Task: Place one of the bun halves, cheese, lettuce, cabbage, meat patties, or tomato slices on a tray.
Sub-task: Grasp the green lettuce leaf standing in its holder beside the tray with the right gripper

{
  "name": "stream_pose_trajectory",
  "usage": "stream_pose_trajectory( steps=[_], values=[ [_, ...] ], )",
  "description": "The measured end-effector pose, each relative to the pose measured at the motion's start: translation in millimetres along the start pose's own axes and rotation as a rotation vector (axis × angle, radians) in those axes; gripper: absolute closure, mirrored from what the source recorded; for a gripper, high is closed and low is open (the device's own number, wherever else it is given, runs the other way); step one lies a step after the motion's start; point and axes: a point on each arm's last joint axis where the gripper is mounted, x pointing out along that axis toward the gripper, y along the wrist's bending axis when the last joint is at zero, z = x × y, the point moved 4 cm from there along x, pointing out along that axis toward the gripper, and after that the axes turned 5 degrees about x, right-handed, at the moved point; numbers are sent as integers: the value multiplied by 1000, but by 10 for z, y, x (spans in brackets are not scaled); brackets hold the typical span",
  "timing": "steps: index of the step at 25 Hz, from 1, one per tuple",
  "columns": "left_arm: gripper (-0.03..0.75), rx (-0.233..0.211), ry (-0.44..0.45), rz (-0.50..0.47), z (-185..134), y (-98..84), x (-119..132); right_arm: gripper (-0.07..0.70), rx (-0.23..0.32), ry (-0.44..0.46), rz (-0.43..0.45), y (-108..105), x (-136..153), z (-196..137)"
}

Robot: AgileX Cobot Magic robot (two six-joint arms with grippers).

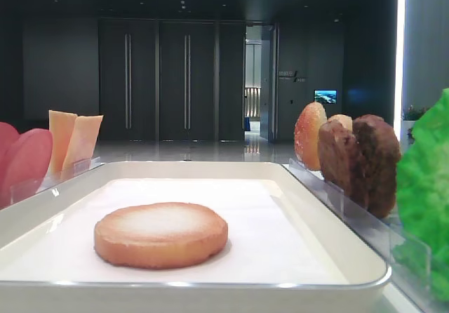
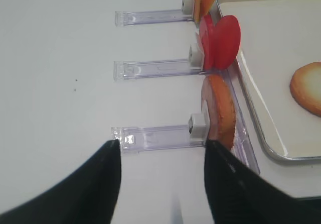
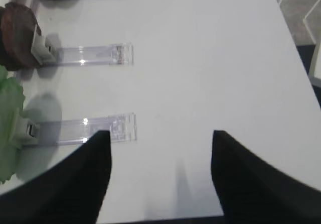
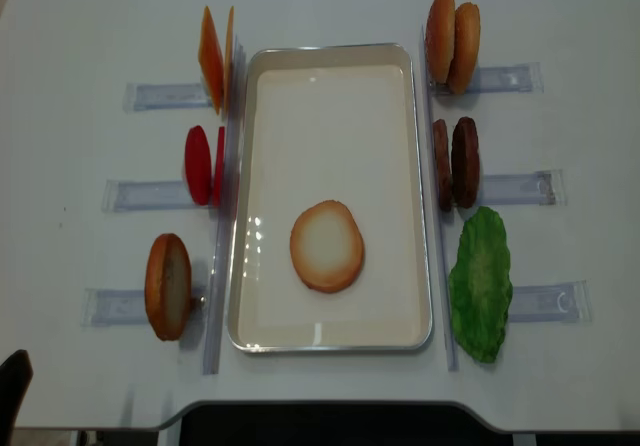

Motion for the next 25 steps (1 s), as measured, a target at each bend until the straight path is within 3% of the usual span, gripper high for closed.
stream_pose_trajectory(
  steps=[6, 10, 15, 25],
  values=[
    [307, 0, 0, 0, 0, 0, 0, 216, 27, 197, 26, 55, 251, 300],
    [307, 0, 0, 0, 0, 0, 0, 216, 1, 309, 27, 58, 436, 447],
    [307, 0, 0, 0, 0, 0, 0, 216, -9, 394, 27, 66, 630, 709],
    [307, 0, 0, 1, 0, 1, 0, 216, 18, 459, 58, 130, 920, 1244]
  ],
)
